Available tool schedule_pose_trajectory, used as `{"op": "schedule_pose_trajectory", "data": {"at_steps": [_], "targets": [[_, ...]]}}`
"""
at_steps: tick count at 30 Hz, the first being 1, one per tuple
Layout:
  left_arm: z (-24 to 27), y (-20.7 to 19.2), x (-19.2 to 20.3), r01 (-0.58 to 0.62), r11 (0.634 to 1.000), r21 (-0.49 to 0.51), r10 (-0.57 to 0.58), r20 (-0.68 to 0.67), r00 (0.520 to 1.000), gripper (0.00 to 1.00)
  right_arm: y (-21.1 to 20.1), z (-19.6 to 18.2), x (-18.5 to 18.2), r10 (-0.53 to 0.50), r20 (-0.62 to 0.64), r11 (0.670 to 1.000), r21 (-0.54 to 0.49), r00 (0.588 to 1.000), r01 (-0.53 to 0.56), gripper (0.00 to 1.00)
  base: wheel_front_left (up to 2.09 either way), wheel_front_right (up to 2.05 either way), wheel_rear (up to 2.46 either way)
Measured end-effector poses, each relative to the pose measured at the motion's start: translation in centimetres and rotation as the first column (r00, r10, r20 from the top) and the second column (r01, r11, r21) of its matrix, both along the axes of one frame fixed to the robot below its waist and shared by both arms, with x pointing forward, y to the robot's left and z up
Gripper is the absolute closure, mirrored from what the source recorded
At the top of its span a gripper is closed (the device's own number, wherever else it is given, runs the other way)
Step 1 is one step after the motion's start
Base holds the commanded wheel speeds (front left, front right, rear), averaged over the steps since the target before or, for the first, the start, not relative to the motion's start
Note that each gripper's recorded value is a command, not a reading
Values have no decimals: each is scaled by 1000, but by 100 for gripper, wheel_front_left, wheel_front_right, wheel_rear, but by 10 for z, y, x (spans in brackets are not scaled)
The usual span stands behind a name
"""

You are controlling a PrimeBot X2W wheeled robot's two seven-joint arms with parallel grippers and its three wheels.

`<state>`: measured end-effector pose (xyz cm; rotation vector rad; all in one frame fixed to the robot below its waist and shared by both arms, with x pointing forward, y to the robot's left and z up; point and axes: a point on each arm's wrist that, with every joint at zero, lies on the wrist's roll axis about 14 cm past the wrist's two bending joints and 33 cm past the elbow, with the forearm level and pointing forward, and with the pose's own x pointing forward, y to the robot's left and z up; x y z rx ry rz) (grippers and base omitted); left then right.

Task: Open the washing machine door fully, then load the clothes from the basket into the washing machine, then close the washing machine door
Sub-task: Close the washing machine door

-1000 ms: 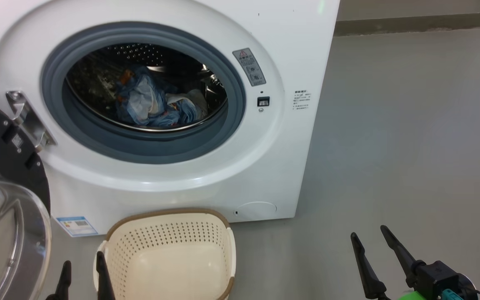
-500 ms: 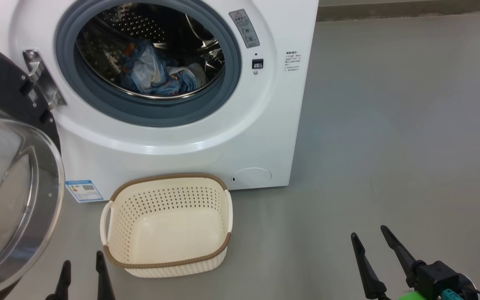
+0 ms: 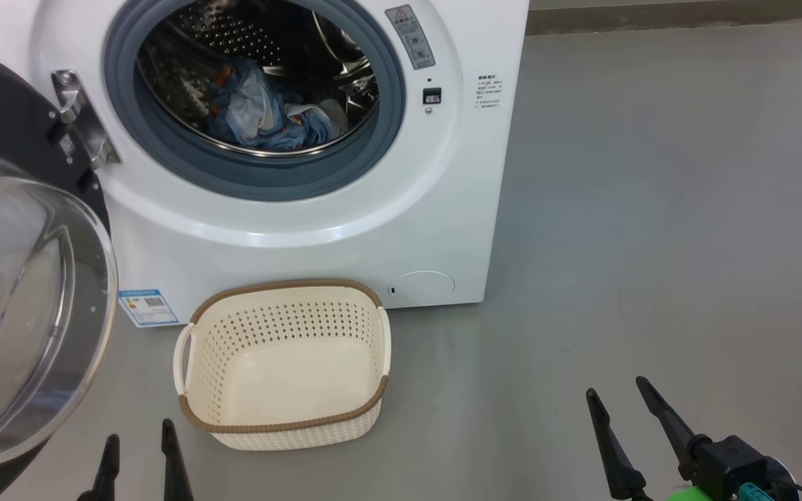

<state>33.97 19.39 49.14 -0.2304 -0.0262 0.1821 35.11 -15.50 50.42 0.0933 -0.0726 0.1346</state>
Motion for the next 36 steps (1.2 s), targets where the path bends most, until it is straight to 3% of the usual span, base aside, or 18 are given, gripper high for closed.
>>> {"op": "schedule_pose_trajectory", "data": {"at_steps": [9,19,27,36], "targets": [[4,9,-5,-31,1000,3,31,14,999,0,11,2,6,35,7,999,-2,999,-35,0,0,0,0],[11,53,-31,-179,984,15,179,31,983,0,59,20,31,202,65,979,-48,977,-200,0,0,0,0],[12,96,-75,-347,938,21,346,33,938,0,106,22,41,344,69,938,-65,936,-340,0,0,0,0],[15,133,-133,-516,856,17,515,42,856,0,169,24,43,511,75,859,-78,857,-505,0,0,0,0]]}}
